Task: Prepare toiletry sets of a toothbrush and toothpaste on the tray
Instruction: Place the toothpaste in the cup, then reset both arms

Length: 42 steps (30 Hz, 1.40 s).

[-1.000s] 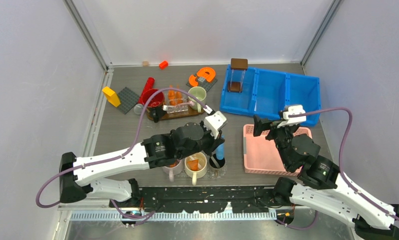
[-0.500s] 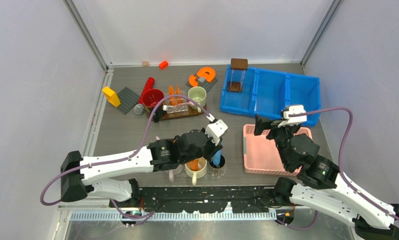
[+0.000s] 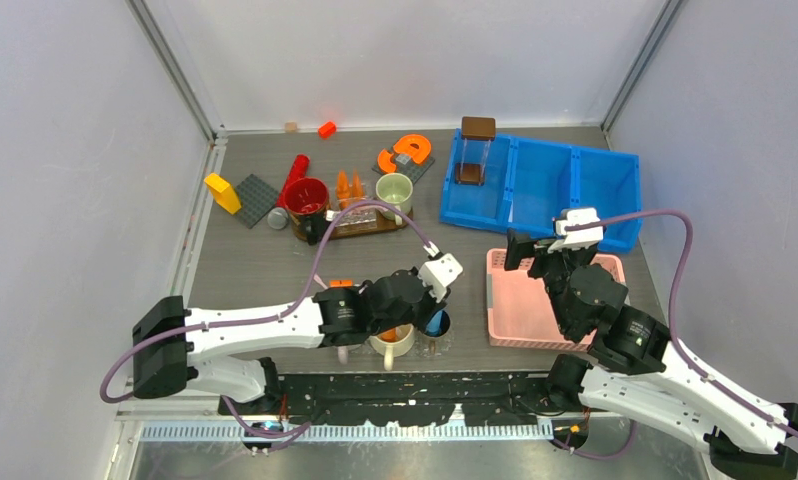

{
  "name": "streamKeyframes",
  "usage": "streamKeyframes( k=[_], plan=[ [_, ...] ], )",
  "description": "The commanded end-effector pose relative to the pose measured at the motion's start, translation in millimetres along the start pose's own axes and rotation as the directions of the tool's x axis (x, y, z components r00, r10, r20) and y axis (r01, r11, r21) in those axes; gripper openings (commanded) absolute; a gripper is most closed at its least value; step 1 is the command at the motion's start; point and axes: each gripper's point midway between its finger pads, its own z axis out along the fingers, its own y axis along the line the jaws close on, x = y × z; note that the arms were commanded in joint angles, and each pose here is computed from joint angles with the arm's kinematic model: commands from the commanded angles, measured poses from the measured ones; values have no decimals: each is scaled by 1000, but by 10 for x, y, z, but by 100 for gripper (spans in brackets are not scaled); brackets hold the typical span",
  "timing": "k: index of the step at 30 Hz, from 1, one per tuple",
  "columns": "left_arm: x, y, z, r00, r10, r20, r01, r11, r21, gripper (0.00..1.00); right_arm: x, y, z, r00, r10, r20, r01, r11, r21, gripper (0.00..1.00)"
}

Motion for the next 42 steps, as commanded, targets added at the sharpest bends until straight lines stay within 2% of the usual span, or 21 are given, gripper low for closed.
streamKeyframes(
  k=[1, 5, 10, 15, 19, 23, 26, 30, 35, 38, 42],
  plan=[
    [-229, -29, -5, 996, -16, 92, 15, 1000, 7, 21, -99, -22, 10, 999, 31, 30, -32, 999, 22, 96],
    [-282, -5, -51, 994, -15, 109, 15, 1000, -1, 40, -103, -24, 12, 999, 33, 31, -34, 999, 24, 96],
    [-463, 10, -165, 988, -23, 155, 24, 1000, -2, 57, -103, -27, 11, 999, 35, 32, -35, 999, 25, 96],
    [-758, 34, -329, 977, -16, 215, 19, 1000, -8, 69, -132, -57, -13, 998, 47, 42, -48, 999, 25, 96],
    [-1002, 160, -476, 965, 18, 262, 1, 997, -72, 79, -163, -97, -39, 997, 63, 54, -64, 998, 28, 96],
    [-1160, 477, -597, 961, 39, 273, 13, 982, -189, 85, -188, -147, -69, 995, 82, 60, -84, 996, 38, 96],
    [-1172, 865, -704, 965, 9, 263, 67, 957, -281, 87, -218, -224, -95, 993, 95, 67, -99, 993, 65, 96],
    [-1096, 1554, -997, 961, -67, 267, 182, 884, -432, 88, -246, -365, -143, 989, 120, 82, -129, 985, 117, 97],
    [-965, 2193, -1691, 939, -100, 329, 292, 739, -607, 92, -302, -609, -252, 977, 176, 123, -197, 962, 188, 97],
    [-845, 2417, -2152, 925, -104, 365, 343, 637, -690, 94, -324, -777, -339, 968, 204, 143, -233, 944, 232, 97],
    [-690, 2508, -2776, 907, -73, 416, 392, 510, -766, 94, -358, -1001, -475, 960, 229, 159, -266, 924, 276, 99]
  ],
)
